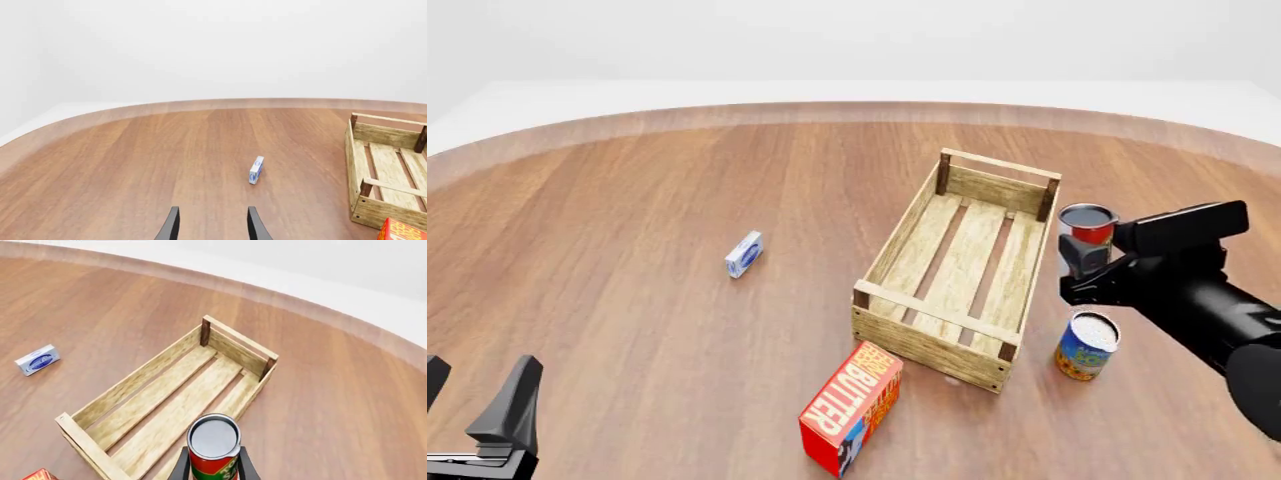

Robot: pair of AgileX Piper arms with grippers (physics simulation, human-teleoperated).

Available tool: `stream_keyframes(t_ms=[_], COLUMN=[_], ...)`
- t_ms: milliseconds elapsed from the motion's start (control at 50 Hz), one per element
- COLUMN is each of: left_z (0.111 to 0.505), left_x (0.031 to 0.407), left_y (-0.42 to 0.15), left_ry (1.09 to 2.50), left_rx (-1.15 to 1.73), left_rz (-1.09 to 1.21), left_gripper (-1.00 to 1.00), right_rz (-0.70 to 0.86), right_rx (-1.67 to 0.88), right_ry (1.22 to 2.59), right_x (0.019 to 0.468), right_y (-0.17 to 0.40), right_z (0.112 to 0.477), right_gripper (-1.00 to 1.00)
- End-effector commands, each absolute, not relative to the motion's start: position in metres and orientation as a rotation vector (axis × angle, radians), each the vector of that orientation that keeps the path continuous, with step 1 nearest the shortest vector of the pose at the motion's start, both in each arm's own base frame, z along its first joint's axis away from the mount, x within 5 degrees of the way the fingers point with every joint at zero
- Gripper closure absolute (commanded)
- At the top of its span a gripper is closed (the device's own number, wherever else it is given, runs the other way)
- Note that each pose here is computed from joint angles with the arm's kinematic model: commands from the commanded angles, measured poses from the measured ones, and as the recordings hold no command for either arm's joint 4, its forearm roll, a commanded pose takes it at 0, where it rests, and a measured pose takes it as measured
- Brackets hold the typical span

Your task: Pick up the tomato sauce, and put it in the wooden tray.

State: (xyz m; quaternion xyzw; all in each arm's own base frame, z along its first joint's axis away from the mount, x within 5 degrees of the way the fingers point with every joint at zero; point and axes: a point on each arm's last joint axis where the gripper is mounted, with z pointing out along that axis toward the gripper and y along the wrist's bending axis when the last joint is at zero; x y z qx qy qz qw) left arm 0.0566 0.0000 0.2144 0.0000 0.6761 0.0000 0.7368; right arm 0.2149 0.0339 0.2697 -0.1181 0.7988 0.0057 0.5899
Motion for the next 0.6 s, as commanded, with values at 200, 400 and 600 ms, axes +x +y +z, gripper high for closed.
stream_keyframes(t_ms=[200, 400, 600], left_z=[0.214, 0.214, 0.214], left_x=[0.057, 0.057, 0.057], left_y=[0.000, 0.000, 0.000], left_ry=[1.485, 1.485, 1.485], left_rx=[0.000, 0.000, 0.000], left_rz=[0.000, 0.000, 0.000], left_gripper=[-1.00, -1.00, -1.00], right_rz=[0.030, 0.039, 0.041], right_rx=[-0.267, -0.275, -0.278], right_ry=[1.840, 1.832, 1.835], right_x=[0.239, 0.253, 0.262], right_y=[0.040, 0.045, 0.047], right_z=[0.273, 0.273, 0.269], right_gripper=[1.00, 1.00, 1.00])
